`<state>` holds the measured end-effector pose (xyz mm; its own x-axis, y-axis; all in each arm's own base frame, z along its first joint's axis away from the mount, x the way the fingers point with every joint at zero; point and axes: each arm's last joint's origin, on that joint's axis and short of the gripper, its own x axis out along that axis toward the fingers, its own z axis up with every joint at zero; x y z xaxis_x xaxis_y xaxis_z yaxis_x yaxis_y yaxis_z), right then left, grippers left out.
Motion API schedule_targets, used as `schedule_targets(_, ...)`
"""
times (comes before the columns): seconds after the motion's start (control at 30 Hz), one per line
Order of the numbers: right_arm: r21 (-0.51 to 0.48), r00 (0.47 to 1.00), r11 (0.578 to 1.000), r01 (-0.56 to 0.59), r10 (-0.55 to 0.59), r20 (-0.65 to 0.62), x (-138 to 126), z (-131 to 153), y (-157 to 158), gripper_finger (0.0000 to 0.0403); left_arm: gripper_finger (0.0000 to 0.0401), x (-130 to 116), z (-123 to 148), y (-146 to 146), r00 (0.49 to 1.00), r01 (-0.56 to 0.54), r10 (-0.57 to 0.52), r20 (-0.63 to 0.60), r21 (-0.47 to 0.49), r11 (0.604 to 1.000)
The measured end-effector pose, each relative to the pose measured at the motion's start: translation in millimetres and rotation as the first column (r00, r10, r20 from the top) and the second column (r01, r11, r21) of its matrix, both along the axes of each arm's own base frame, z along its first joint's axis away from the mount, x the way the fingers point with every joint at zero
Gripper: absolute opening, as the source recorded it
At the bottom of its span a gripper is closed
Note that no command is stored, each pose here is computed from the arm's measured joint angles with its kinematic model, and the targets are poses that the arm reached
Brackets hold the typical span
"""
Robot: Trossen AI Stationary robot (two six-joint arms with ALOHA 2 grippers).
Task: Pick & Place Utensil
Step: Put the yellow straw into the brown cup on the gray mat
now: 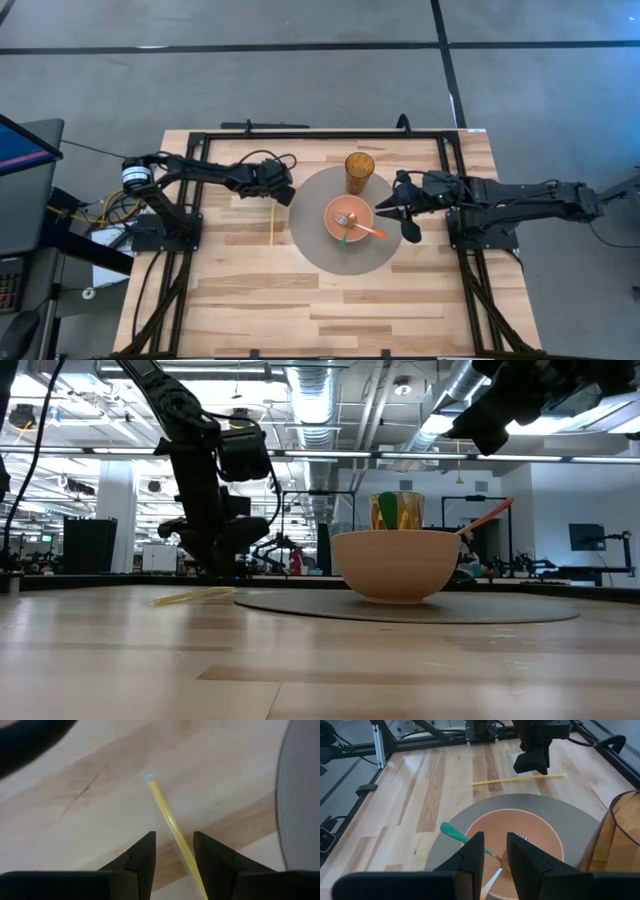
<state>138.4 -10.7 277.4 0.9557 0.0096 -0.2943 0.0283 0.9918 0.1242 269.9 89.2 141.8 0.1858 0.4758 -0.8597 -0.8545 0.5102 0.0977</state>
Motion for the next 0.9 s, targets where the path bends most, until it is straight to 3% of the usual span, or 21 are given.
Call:
schedule_targets(0.73, 0.000, 1.000, 1.000, 0.000, 0.000, 0.000, 0, 0, 0, 0.0077, 0.0131, 2, 0, 4, 0.999, -0.025, 0.024, 0.039, 0.013, 1.000)
schedule_targets(0.9, 0.003, 1.000, 1.000, 0.001, -0.001, 0.000, 0, 0, 0, 0.0077, 0.0131, -7, -16, 1, 0.997, -0.044, 0.043, 0.066, 0.009, 0.999)
